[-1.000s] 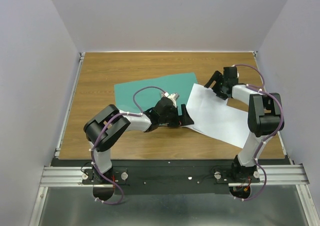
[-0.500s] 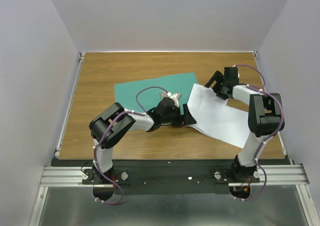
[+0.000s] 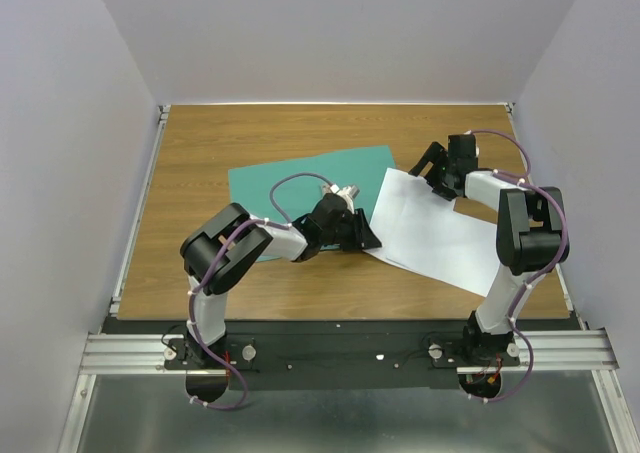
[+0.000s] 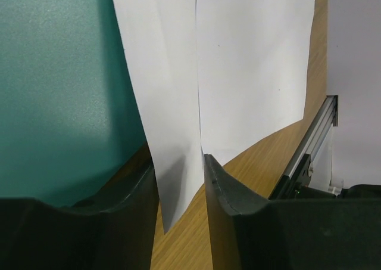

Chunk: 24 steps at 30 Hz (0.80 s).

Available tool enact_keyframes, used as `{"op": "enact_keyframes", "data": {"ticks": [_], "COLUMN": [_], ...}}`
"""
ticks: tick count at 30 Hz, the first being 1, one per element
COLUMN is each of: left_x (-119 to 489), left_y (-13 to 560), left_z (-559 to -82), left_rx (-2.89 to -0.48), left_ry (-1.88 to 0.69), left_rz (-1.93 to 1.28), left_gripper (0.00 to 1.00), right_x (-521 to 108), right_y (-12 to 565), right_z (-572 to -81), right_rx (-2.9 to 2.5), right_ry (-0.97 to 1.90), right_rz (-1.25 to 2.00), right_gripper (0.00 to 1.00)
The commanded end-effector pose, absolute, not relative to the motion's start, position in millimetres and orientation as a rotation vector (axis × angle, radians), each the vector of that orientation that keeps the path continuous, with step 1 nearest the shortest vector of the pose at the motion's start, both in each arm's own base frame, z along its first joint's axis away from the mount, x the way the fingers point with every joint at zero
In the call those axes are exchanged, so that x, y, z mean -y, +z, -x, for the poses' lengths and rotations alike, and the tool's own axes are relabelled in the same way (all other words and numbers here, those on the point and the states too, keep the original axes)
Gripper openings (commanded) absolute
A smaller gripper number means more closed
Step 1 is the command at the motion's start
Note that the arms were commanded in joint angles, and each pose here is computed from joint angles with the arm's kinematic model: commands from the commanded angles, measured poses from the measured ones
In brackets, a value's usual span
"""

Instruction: Put the files into the folder

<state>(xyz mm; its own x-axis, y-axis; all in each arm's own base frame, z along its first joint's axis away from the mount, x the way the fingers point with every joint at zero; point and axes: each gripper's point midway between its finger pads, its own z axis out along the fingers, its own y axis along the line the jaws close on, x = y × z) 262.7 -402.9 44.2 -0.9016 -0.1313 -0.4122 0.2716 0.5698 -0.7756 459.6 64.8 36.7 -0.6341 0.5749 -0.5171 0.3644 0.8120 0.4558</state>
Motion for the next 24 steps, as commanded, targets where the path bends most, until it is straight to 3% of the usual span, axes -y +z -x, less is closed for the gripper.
{"op": "enact_keyframes", "data": {"ticks": [1,3,10,18,24], "left_x": [407,407,410,390,361], "left_y": [44,44,48,93,150], "left_z": [-268,-268,-272,-300,-328], "left_rx": [-2.372,-2.371,-2.36,-2.258,-2.121], "left_ry": [-1.271,-1.271,-1.269,-1.04,-0.816], "left_rz": [-0.131,-0.136,-0.16,-0.168,-0.159], "left_gripper": [0.36,0.31,0.0,0.0,0.0], "right_x": [-61,-61,-63,-74,-78], "right_y": [-31,-31,-24,61,133], "right_z": [-394,-394,-400,-435,-429], "right_rx": [-2.588,-2.588,-2.578,-2.405,-2.236], "right_ry": [0.314,0.314,0.332,0.46,0.517], "right_rz": [-0.791,-0.791,-0.753,-0.548,-0.429], "right_gripper": [0.99,0.98,0.99,1.0,1.0]}}
